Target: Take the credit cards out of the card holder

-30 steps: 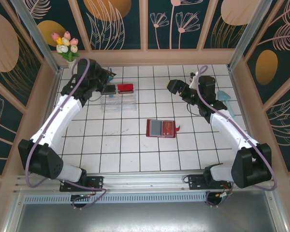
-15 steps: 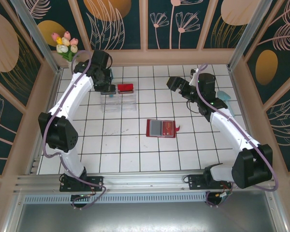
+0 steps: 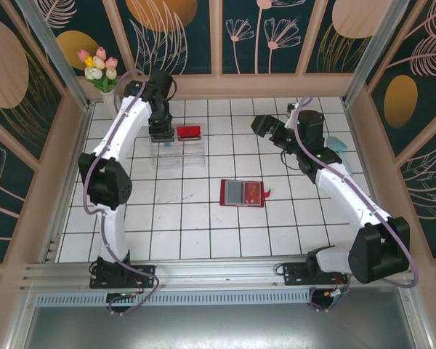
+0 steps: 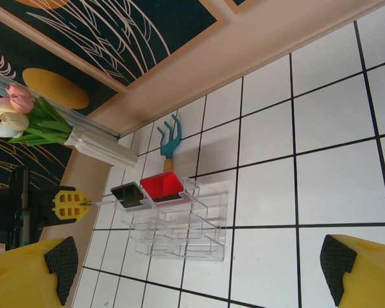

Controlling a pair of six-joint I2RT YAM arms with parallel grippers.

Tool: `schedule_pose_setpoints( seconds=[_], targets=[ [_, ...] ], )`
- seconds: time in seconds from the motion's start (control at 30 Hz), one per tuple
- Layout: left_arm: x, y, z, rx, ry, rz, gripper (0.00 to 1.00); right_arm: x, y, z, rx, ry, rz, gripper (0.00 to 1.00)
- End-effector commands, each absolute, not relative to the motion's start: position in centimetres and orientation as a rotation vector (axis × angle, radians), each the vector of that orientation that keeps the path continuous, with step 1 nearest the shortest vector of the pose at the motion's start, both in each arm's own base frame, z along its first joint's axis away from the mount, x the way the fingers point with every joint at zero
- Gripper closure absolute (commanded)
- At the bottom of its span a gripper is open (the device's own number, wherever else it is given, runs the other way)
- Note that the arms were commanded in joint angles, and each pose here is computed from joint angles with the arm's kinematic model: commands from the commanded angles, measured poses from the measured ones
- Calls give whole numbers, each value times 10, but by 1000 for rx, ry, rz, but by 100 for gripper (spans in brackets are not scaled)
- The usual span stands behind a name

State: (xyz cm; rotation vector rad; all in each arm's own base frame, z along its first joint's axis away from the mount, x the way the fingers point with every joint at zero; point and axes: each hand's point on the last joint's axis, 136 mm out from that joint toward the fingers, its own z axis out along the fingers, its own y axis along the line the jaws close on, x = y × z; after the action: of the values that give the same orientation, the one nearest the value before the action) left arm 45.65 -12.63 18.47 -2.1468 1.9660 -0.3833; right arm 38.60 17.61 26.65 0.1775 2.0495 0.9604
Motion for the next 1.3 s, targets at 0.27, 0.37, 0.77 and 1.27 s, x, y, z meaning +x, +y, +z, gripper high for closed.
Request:
schedule_pose_setpoints(
  seconds=[0.27,0.37,0.77,1.27],
  targets=[
    [448,-113,164,-2270,1967,-215,100,386,175,258,165,2030,938,1],
    [450,-111,160,-2264,1972,-201,100,387,175,257,167,2031,936,1],
    [469,-111,160,-2243,1946,-234,100,388,174,248,179,2048,930,1],
    [473,-109,145,-2257,1953,-198,100,389,174,241,191,2062,929,1]
  ],
)
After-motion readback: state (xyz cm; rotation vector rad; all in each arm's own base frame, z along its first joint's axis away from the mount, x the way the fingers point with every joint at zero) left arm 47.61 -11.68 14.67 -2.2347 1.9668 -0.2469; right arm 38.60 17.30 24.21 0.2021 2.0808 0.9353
